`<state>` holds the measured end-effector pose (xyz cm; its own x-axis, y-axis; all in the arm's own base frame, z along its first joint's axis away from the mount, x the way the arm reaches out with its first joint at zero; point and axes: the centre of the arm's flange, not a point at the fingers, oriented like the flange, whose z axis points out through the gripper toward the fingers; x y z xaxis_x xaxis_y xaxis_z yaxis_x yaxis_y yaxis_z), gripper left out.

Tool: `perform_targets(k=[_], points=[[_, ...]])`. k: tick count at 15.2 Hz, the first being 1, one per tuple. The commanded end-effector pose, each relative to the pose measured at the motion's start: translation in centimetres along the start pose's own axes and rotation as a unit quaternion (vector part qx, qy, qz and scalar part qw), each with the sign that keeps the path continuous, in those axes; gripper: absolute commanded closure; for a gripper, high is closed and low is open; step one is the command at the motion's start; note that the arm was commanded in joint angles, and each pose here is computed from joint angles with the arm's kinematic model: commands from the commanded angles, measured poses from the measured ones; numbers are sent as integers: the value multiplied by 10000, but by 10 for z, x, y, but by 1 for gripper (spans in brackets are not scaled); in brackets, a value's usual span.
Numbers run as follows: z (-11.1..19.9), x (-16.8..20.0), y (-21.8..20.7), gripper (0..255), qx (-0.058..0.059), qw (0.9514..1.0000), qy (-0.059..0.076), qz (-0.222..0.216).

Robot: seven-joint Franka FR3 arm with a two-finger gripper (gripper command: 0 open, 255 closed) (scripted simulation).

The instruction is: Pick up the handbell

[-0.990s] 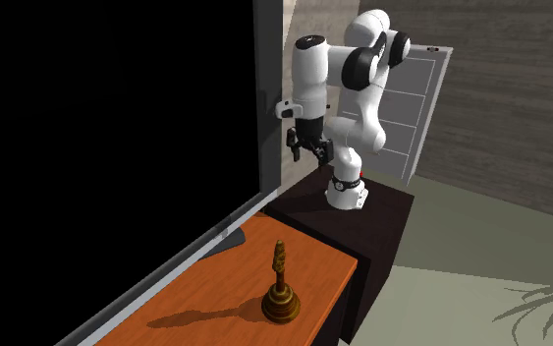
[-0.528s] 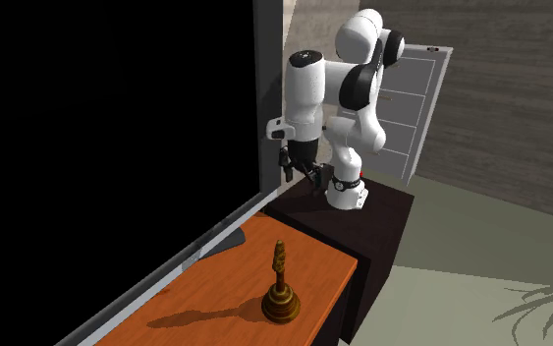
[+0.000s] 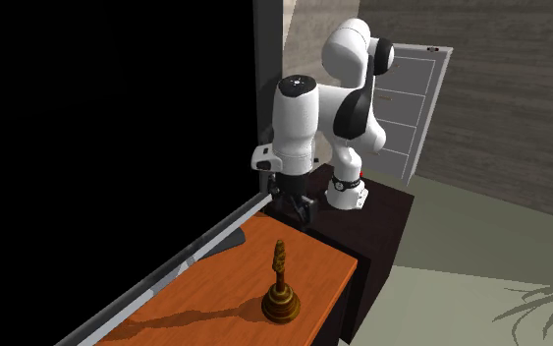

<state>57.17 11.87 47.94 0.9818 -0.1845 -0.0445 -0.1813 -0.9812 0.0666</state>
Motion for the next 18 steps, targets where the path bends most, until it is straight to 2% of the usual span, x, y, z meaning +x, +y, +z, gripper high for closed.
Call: perform_targets(k=[1,3,10,13,14,18], points=[[5,22,-14,0,-41,10000,26,75],[10,44,-27,0,-84,9998,48,144],[47,46,-29,0,-84,9998,48,144],[50,46,-30,0,-84,9998,48,144],[50,47,-29,255,-84,9998,48,144],[50,47,-29,255,-84,9998,48,144]])
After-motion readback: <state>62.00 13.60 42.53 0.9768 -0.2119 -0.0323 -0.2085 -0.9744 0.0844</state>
